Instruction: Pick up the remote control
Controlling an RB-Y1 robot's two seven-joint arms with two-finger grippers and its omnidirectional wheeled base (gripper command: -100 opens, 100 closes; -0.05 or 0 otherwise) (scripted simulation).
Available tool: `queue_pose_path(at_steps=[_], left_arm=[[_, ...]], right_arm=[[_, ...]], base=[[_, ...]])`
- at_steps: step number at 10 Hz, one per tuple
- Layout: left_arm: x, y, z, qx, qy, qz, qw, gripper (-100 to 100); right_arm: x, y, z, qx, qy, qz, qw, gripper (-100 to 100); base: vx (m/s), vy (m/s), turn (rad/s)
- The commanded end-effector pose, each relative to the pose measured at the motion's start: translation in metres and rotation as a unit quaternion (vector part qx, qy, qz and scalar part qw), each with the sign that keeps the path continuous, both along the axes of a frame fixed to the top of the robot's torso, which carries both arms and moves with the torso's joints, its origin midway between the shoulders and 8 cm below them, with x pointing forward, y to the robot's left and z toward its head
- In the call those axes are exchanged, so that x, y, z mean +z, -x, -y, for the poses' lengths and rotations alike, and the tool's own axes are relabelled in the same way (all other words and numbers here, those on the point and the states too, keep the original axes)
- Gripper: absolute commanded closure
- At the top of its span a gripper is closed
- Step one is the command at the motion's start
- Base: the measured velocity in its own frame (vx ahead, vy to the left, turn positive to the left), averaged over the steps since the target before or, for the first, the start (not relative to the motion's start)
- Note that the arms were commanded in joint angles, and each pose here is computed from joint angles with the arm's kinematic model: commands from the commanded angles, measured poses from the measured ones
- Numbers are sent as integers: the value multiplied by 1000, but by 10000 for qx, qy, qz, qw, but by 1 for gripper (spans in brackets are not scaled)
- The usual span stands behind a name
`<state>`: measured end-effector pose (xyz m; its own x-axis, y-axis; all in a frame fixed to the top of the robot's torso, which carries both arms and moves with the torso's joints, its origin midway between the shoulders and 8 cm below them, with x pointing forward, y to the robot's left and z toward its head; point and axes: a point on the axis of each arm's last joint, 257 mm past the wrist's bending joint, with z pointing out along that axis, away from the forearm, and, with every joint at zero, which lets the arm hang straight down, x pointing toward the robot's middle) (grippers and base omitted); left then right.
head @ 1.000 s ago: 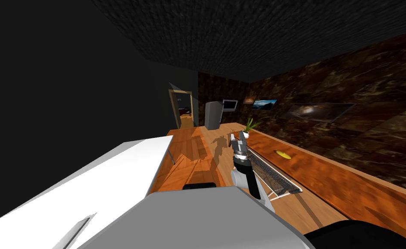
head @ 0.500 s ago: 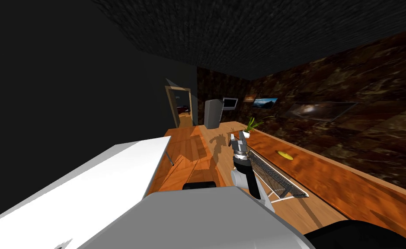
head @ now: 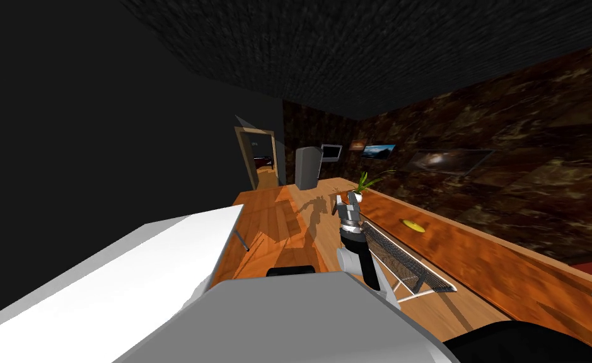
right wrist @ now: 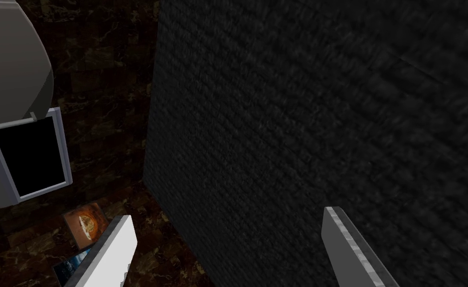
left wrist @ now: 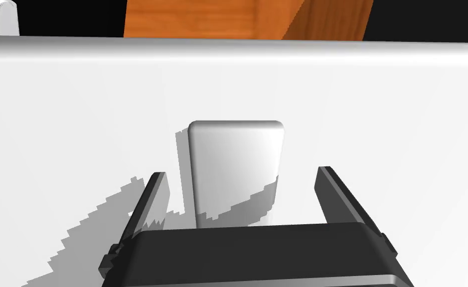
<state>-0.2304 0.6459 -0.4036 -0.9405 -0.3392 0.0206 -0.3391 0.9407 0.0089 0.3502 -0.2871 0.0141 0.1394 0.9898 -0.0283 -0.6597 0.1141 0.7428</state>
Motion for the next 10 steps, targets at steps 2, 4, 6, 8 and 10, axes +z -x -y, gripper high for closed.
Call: queue_pose_path(at_steps=[2, 4, 6, 8, 10], left_arm=[[-2, -9, -6, -76, -46, 35, 10000, -100], [-6, -12, -6, -87, -54, 59, 9999, -100], [-17, -12, 1, 69, -40, 68, 9999, -100], [-30, -11, 9, 264, -34, 68, 9996, -100], [-31, -12, 10, 264, -22, 74, 9996, -100]], right_arm=[[0, 0, 0, 0, 0, 0, 10000, 0], [0, 0, 0, 1, -1, 1, 10000, 0], [0, 0, 0, 1, -1, 1, 10000, 0], [0, 0, 0, 2, -1, 3, 10000, 0], [0, 0, 0, 1, -1, 2, 10000, 0]], base=[[118, 22, -50], [31, 15, -21], [-31, 0, -121], [-148, 17, -242], [-58, 1, 4]])
